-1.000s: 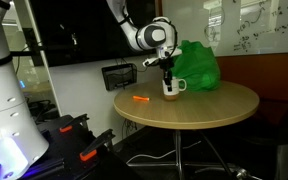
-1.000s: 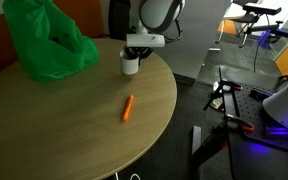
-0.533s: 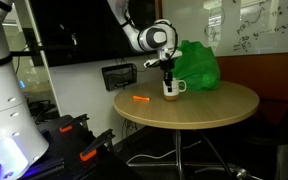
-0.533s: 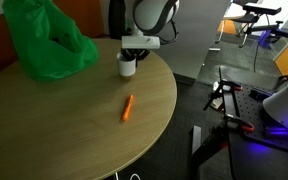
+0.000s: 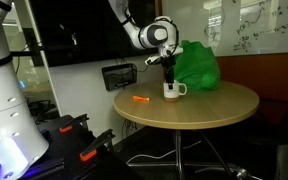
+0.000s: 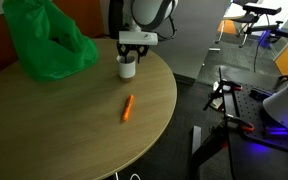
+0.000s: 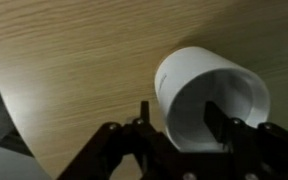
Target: Move the mug backwards
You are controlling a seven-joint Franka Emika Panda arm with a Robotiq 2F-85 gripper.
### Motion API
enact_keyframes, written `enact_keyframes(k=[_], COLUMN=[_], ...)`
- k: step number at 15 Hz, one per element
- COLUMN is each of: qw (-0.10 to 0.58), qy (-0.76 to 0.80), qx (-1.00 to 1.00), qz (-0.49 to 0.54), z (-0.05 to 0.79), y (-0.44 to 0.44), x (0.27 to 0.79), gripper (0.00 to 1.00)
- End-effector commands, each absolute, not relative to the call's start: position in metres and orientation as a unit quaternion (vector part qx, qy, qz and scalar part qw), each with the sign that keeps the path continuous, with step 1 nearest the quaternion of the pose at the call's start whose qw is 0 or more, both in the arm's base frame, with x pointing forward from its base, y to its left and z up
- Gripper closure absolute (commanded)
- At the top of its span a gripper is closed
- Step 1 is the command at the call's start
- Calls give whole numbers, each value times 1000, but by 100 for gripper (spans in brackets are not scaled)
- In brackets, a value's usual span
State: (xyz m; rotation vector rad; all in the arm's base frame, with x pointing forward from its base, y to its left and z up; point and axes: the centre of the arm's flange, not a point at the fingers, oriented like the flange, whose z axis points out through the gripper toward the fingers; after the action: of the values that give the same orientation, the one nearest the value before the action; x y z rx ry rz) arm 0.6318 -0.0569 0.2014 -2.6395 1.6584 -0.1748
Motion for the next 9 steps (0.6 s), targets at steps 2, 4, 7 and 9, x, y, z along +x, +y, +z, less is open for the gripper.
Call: enact_keyframes(k=[2,4,7,9], qw=[16,23,5,-21], qy=[526,511,491,466], qx=[-850,-859,-871,-885], qz=[-40,-26,-1,1], z=[244,269,308,327], y=[-52,-48,-37,-31], x=[621,615,599,585], gripper=[0,0,0,0])
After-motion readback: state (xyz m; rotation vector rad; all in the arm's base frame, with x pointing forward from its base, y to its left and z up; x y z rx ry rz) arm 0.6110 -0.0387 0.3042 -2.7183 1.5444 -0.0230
